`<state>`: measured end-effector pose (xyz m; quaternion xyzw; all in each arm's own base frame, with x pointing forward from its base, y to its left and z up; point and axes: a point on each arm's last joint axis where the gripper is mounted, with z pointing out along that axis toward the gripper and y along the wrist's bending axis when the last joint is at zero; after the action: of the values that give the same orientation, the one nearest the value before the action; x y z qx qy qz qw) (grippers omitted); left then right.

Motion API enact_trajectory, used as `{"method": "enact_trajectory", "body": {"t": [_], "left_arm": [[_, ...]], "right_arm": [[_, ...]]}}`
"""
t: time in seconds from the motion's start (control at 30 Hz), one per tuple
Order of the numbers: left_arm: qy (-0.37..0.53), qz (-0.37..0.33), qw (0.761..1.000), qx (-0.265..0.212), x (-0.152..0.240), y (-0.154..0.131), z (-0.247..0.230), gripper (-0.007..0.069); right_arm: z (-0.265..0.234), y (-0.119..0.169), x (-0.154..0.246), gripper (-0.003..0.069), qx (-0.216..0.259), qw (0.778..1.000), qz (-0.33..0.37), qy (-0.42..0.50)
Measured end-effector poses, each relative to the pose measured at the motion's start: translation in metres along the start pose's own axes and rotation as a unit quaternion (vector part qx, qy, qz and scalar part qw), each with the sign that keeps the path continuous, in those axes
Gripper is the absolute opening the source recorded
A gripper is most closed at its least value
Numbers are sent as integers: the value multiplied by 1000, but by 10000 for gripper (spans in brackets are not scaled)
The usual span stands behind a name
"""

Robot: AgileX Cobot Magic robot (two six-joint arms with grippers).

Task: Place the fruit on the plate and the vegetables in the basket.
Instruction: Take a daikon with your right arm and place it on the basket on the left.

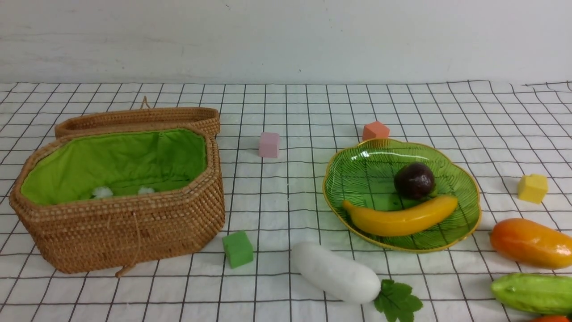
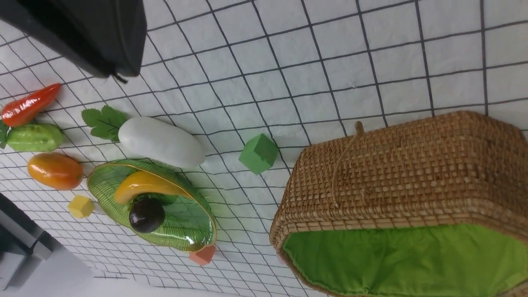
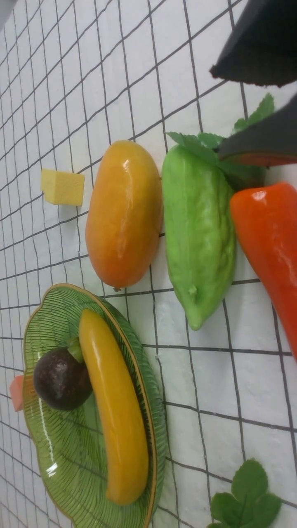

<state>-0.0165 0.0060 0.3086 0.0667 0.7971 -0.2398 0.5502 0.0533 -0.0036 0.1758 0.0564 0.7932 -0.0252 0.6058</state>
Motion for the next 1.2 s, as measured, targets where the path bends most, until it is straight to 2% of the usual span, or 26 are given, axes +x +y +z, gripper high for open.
{"method": "enact_trajectory", "body": {"t": [0.23,0.4,0.6,1.03,1.2], "left_arm": [[-38,16,999,-11,-7,2,0,-13],[-121,43,992,-11,-16,3,8,-13],[-196,113,973,-52,-5,15,38,-13],[-152,22,965,-212,62,51,85,-13],[-93,-5,967,-239,92,63,97,-13]], "right_arm": [[0,0,0,245,0,1000,0,0],[0,0,0,245,0,1000,0,0],[0,0,0,245,0,1000,0,0],[0,0,0,245,0,1000,0,0],[0,0,0,245,0,1000,0,0]]}}
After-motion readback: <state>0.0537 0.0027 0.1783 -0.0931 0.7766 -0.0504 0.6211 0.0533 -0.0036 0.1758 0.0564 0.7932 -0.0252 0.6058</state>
